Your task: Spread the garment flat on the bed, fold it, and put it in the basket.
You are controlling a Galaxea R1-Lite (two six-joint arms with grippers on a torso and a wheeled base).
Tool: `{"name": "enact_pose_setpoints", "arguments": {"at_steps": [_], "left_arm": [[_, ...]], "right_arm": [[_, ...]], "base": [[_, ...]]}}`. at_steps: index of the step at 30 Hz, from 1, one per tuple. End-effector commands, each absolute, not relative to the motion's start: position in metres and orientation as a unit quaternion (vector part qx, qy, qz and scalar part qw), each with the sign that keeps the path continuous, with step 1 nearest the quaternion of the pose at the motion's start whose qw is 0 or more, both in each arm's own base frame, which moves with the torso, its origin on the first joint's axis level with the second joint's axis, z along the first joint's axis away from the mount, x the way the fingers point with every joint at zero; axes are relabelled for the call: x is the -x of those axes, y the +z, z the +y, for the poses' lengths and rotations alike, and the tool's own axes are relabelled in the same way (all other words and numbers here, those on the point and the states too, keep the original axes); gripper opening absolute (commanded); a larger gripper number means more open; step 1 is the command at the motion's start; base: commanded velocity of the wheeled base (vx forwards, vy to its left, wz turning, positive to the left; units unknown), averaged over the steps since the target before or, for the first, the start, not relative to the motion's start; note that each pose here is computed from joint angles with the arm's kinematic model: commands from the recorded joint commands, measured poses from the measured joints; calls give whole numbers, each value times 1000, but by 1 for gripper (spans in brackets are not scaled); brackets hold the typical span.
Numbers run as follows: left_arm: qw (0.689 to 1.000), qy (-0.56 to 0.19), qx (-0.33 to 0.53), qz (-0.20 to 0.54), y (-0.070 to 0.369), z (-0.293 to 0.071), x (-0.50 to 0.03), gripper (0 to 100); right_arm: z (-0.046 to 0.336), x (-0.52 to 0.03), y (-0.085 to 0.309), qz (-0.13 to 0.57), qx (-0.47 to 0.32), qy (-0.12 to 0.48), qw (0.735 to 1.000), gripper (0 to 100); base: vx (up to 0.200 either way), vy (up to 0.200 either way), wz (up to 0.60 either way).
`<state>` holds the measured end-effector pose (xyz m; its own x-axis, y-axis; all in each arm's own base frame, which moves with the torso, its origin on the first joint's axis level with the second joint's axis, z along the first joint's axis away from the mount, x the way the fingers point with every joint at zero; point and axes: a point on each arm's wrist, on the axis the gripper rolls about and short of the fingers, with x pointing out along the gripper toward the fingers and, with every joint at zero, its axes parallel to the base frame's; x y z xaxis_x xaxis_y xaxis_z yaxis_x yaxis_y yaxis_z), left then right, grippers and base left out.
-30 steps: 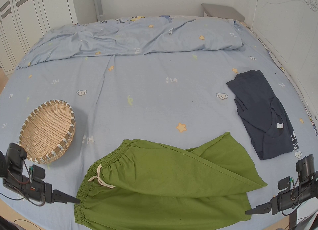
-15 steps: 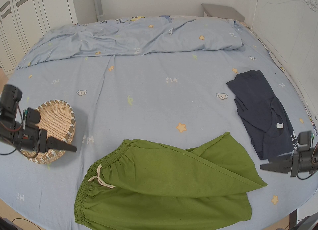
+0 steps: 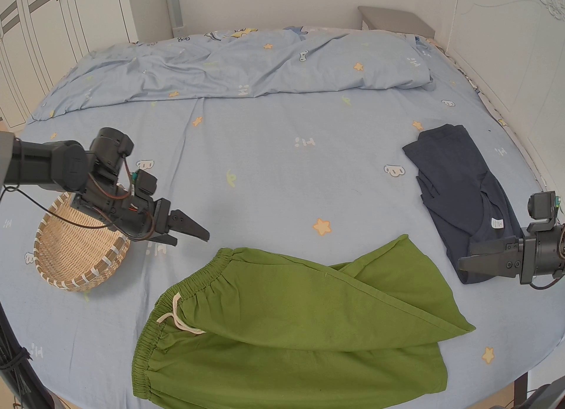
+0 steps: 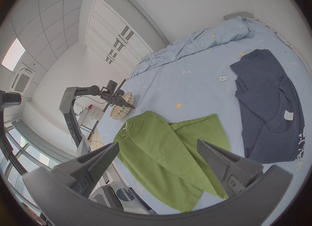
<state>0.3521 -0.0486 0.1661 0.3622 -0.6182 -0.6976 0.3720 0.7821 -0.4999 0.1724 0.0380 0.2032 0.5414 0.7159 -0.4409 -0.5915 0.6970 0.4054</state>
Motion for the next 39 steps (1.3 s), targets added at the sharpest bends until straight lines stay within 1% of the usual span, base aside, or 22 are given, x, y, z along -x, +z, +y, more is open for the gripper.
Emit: {"name": "enact_pose_setpoints", "arguments": {"at_steps": [1,8,11,16,23,24,29,39], "left_arm": [[784,-309,135,521,127,-69,-374,100],[767,-328,126,537,116,-97,-372,100],[763,-323,124,546,107,-99,-376,100],[769,-300,113,552,100,-97,-381,100],[771,-300,113,550,96,-100,-386,100],[773,-300,114,547,96,-100,-388,0],[779,-297,133,536,99,-102,-392,0],[787,-292,141,525,107,-97,-393,0]], "right_arm": [[45,-176,199,312,-102,388,861,100],[45,-175,196,314,-102,388,860,100],[45,-175,196,314,-102,388,861,100],[45,-176,197,314,-103,388,861,100],[45,-176,197,313,-103,388,861,100],[45,-176,197,314,-102,388,861,100],[45,-176,196,314,-103,387,861,100],[45,-177,196,316,-103,388,860,100]], "base": [[0,0,0],[0,0,0],[0,0,0],[0,0,0],[0,0,0],[0,0,0],[0,0,0],[0,0,0]]}}
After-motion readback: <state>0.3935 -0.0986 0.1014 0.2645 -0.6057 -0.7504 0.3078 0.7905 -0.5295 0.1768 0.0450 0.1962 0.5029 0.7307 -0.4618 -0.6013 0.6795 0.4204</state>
